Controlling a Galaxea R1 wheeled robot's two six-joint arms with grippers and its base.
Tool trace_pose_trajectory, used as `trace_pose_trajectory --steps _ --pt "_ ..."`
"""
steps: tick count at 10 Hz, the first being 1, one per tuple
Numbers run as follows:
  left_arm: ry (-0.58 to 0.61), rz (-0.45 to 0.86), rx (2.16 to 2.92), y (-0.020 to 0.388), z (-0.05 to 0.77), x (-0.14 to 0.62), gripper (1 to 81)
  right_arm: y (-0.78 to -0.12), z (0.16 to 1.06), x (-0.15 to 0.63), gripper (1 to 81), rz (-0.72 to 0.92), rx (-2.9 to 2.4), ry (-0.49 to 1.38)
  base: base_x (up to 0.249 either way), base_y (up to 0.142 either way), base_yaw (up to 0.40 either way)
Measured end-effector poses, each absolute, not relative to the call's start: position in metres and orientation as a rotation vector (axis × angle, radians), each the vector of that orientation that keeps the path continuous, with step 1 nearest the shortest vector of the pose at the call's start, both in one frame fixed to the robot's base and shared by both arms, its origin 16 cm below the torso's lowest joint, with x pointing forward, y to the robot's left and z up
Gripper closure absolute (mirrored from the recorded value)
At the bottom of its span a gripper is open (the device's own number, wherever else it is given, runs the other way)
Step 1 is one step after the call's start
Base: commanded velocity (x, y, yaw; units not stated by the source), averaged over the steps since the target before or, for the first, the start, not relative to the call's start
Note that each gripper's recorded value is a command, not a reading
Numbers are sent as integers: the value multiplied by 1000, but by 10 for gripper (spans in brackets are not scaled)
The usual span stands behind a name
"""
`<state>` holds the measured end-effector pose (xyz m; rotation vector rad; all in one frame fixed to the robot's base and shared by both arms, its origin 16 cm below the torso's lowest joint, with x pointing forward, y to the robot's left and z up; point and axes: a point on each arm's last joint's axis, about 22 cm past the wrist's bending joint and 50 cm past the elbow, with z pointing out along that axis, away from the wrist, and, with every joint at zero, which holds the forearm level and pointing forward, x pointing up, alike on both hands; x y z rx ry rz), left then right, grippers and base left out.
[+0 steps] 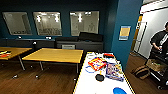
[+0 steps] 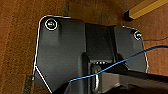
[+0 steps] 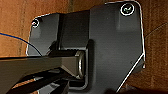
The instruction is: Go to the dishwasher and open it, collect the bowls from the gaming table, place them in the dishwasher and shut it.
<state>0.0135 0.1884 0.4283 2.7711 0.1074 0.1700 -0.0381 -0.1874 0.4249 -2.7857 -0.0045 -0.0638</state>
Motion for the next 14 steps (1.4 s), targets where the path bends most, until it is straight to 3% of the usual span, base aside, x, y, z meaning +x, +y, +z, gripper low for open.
trace_pose_trajectory --steps 6,10,14 --pt "83 177 2754 190 432 14 10 -176 437 -37 10 -68 -2717 -15 0 0 0" --pt "84 169 2664 175 449 13 10 -170 473 -32 10 -76 -2587 -2 0 0 0" --pt "94 113 2661 173 449 -4 10 -221 528 -21 10 -86 -2515 35 0 0 0"
